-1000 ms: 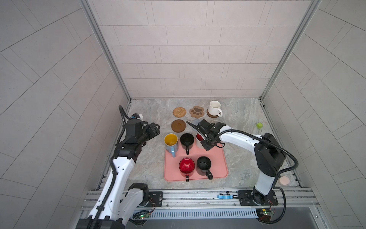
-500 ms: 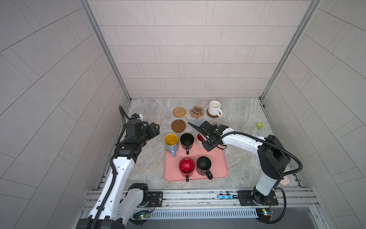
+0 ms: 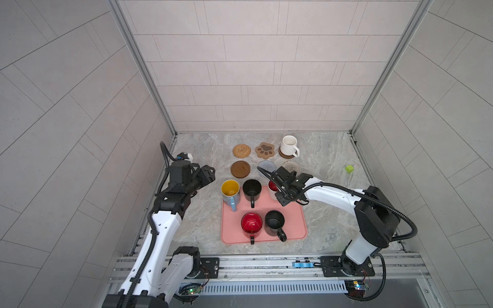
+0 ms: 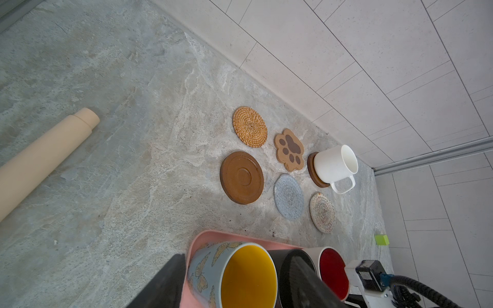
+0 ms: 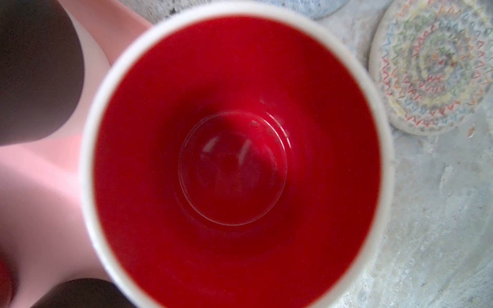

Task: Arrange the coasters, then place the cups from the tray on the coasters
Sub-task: 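Close the right gripper on the red-lined white mug's rim and lift it, then carry the red-lined white mug with the right gripper toward the paw-shaped coaster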

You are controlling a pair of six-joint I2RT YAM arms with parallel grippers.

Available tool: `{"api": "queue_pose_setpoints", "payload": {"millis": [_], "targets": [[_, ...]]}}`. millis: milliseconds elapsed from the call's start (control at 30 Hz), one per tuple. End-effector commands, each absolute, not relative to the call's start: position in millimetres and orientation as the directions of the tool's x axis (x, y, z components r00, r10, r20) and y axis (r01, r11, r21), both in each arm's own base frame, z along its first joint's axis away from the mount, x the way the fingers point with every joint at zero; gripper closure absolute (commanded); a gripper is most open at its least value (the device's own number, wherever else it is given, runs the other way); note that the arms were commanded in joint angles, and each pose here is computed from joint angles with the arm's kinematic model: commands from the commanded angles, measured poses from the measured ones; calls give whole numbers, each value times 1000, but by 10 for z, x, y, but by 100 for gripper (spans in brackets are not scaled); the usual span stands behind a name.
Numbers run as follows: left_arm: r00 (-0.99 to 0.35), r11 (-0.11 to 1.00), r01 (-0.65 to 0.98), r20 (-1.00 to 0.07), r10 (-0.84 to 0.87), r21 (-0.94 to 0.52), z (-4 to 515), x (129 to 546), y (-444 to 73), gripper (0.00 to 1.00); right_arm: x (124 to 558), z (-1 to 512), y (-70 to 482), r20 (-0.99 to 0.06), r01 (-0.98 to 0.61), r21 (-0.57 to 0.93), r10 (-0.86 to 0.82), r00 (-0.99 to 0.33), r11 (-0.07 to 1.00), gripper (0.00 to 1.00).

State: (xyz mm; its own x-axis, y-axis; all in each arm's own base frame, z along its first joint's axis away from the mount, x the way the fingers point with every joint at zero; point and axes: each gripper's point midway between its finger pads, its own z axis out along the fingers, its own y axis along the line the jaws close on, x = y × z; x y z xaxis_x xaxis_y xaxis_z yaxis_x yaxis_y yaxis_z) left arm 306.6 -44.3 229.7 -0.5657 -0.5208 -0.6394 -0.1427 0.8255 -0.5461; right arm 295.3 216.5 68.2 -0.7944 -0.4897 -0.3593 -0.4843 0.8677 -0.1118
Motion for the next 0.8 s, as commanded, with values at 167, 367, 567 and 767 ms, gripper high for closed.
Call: {"api": "queue_pose_setpoints", "payload": {"millis": [167, 367, 567, 767], "targets": [[-543, 829, -124, -662, -516, -545, 2415, 3096, -429, 31, 3262, 1134, 2234, -556, -394, -129, -396, -731, 910, 97], [-543, 830, -122, -663, -515, -544, 2419, 3103, -433, 31, 3307, 1189, 2264, -585, -383, -118, -376, -719, 916, 98], [-544, 831, -123, -663, -514, -543, 2422, 3115, -429, 31, 3363, 1230, 2290, -605, -375, -120, -367, -707, 919, 98], [-545, 831, -122, -663, -513, -543, 2427, 3128, -433, 31, 3462, 1267, 2356, -607, -380, -128, -375, -700, 916, 98]]}}
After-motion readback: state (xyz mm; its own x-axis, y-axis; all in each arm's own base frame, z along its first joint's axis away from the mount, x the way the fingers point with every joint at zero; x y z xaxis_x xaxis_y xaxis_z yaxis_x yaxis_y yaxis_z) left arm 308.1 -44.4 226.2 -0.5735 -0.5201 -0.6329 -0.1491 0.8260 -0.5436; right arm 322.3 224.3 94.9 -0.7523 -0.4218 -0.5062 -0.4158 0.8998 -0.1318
